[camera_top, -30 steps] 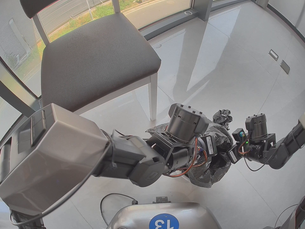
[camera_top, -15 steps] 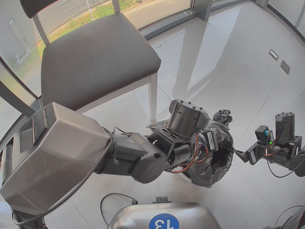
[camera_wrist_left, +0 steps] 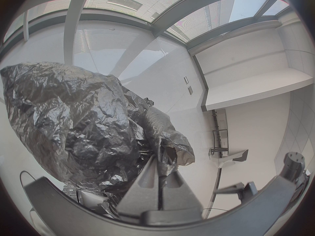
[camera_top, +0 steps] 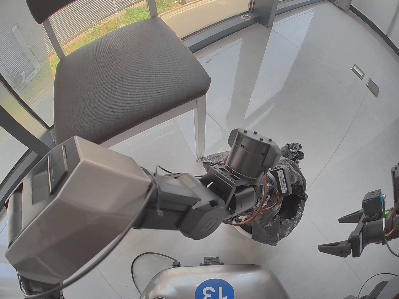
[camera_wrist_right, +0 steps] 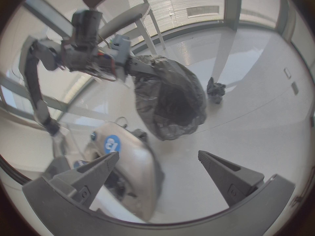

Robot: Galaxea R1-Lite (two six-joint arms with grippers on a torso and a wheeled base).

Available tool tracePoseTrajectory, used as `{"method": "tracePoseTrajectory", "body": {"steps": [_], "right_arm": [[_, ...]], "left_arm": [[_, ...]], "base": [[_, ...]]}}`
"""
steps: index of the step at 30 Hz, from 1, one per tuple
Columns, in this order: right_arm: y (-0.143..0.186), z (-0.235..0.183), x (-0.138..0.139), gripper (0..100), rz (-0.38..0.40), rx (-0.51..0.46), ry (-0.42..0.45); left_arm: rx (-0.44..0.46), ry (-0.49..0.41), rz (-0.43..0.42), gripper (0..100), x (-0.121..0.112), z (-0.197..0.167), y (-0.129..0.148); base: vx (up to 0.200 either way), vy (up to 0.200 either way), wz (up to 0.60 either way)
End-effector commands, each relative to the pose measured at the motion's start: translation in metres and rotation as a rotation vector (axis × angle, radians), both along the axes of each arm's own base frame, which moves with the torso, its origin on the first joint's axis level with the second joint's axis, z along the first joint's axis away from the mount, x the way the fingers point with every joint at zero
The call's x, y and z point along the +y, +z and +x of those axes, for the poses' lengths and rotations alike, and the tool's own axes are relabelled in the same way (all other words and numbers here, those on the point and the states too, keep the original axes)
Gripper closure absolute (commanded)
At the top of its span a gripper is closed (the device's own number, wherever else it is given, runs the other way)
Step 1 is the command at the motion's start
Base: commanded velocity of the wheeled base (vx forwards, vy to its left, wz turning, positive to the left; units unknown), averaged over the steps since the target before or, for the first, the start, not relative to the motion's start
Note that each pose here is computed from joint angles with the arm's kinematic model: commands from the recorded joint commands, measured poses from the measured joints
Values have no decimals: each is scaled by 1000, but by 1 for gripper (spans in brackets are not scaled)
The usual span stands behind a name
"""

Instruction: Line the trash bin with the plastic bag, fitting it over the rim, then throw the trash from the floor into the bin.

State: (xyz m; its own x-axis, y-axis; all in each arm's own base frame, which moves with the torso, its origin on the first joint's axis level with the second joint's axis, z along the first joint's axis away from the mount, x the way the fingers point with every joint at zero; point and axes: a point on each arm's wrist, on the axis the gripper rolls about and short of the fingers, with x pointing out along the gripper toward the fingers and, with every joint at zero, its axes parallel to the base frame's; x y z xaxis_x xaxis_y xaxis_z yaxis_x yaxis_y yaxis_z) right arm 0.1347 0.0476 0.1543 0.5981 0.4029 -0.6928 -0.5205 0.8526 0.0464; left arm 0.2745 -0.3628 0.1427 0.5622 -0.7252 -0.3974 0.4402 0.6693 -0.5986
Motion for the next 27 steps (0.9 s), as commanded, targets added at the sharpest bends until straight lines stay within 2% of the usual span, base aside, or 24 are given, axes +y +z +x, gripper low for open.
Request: {"method": "tracePoseTrajectory", "body": {"steps": [1, 9, 10, 18, 27], "right_arm": [[22, -22, 2, 0, 136, -23, 49], [8, 2, 8, 0, 120, -2, 18], [6, 7, 9, 100, 114, 1, 10], [-6, 23, 14, 100, 91, 25, 16], [-17, 35, 18, 100, 50, 64, 47]], "left_arm": [[-11, 3, -14, 100, 0, -3, 8], [-18, 9, -22, 100, 6, -3, 15], [-18, 9, -23, 100, 7, -4, 16], [-15, 11, -26, 100, 9, -5, 17], [-18, -5, -36, 100, -2, 1, 2]], "base": [[0, 0, 0], [0, 0, 0], [0, 0, 0], [0, 0, 0], [0, 0, 0]]}}
